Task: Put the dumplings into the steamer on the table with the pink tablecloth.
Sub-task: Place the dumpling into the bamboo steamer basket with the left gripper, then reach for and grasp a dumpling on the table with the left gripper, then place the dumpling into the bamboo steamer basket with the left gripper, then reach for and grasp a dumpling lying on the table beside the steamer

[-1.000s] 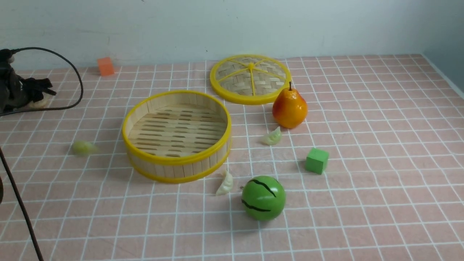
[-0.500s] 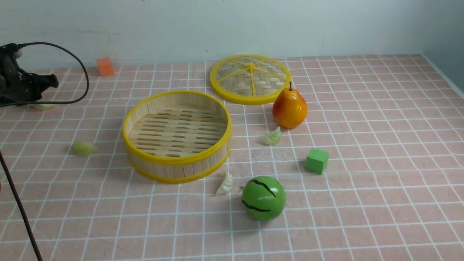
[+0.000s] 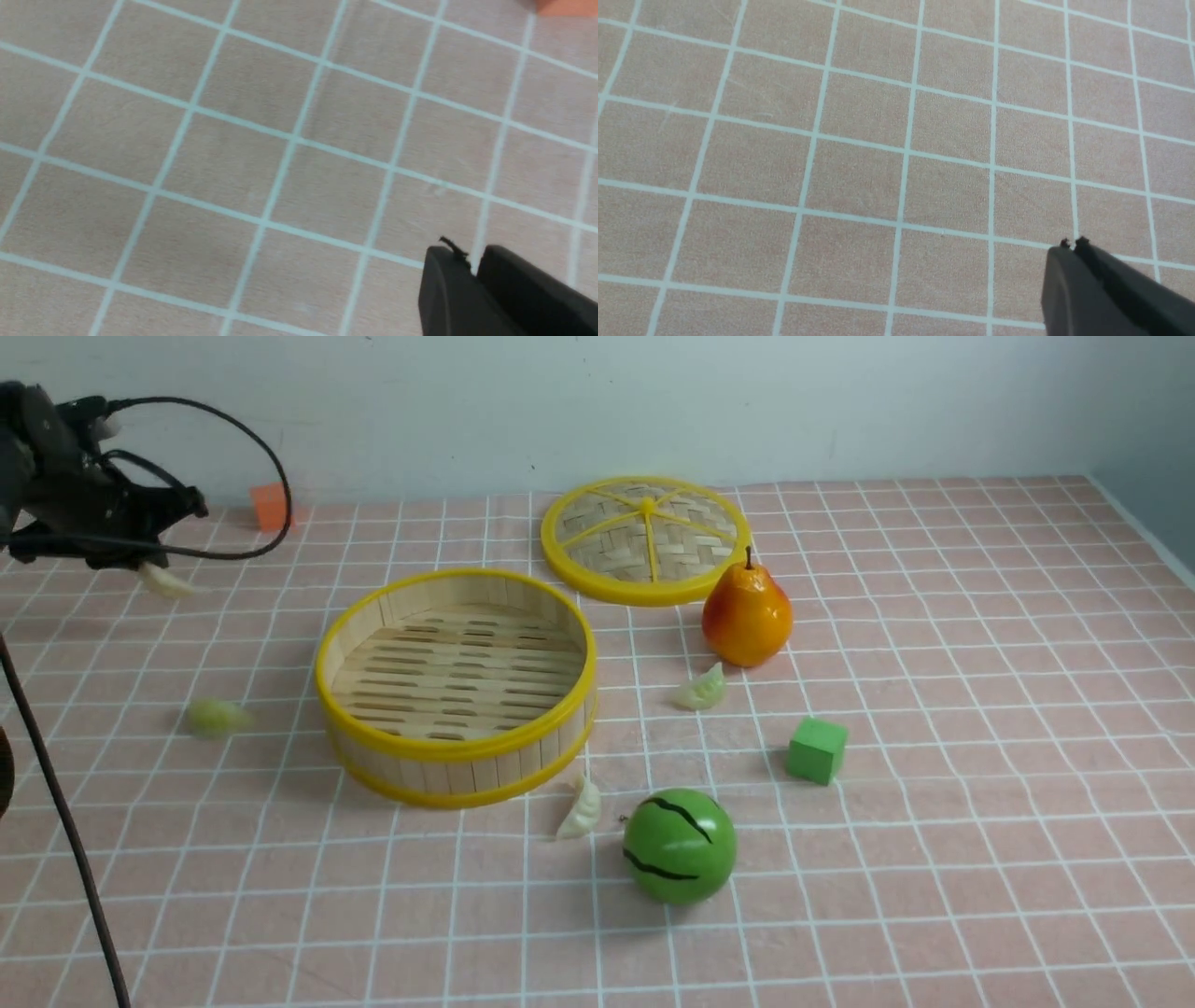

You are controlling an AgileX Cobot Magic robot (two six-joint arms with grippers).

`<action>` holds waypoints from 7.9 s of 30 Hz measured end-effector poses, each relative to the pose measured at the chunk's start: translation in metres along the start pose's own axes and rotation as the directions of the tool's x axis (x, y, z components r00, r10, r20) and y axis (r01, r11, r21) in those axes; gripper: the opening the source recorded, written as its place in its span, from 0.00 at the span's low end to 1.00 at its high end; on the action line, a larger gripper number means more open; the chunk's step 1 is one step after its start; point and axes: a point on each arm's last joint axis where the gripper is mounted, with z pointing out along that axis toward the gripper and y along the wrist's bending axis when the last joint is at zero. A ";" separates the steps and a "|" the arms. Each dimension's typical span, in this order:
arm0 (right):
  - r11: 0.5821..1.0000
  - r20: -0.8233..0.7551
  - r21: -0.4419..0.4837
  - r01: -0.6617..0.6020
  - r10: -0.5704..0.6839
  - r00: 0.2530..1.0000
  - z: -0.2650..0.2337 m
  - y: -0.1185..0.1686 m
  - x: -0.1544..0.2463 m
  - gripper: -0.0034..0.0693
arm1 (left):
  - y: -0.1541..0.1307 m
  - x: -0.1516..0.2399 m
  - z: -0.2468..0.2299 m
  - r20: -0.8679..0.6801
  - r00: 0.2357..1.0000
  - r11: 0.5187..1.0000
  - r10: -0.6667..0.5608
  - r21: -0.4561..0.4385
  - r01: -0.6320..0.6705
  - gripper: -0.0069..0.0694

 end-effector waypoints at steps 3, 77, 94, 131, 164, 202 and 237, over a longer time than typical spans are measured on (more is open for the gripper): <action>1.000 0.001 0.000 0.000 0.000 1.000 0.000 0.000 0.000 0.06 | -0.025 -0.006 -0.023 0.001 0.999 0.997 0.044 0.067 -0.044 0.17; 0.989 0.344 -0.115 -0.095 0.130 0.930 -0.043 -0.002 -0.011 0.08 | -0.119 0.108 -0.052 -0.186 0.952 0.956 0.243 -0.118 -0.268 0.07; 0.989 0.343 -0.115 -0.095 0.129 0.930 -0.042 -0.002 -0.011 0.08 | -0.116 0.103 -0.097 -0.253 0.955 0.988 0.155 0.037 -0.150 0.07; 0.988 0.355 -0.122 -0.092 0.130 0.926 -0.043 -0.002 -0.012 0.10 | -0.043 0.122 -0.019 -0.278 0.946 0.969 -0.165 -0.225 0.103 0.24; 0.988 0.355 -0.122 -0.092 0.130 0.926 -0.043 -0.002 -0.012 0.14 | -0.200 0.168 -0.081 -0.314 0.885 0.921 0.342 0.301 -0.249 0.24; 0.979 0.233 -0.137 -0.153 0.182 0.955 -0.030 0.002 -0.017 0.17 | -0.179 0.065 -0.320 0.052 0.906 0.880 0.420 0.223 -0.420 0.25; 0.902 -0.018 -0.384 0.198 -0.222 0.975 0.030 0.077 -0.140 0.18 | -0.032 0.266 -0.351 0.272 0.924 0.940 0.270 0.135 -0.314 0.07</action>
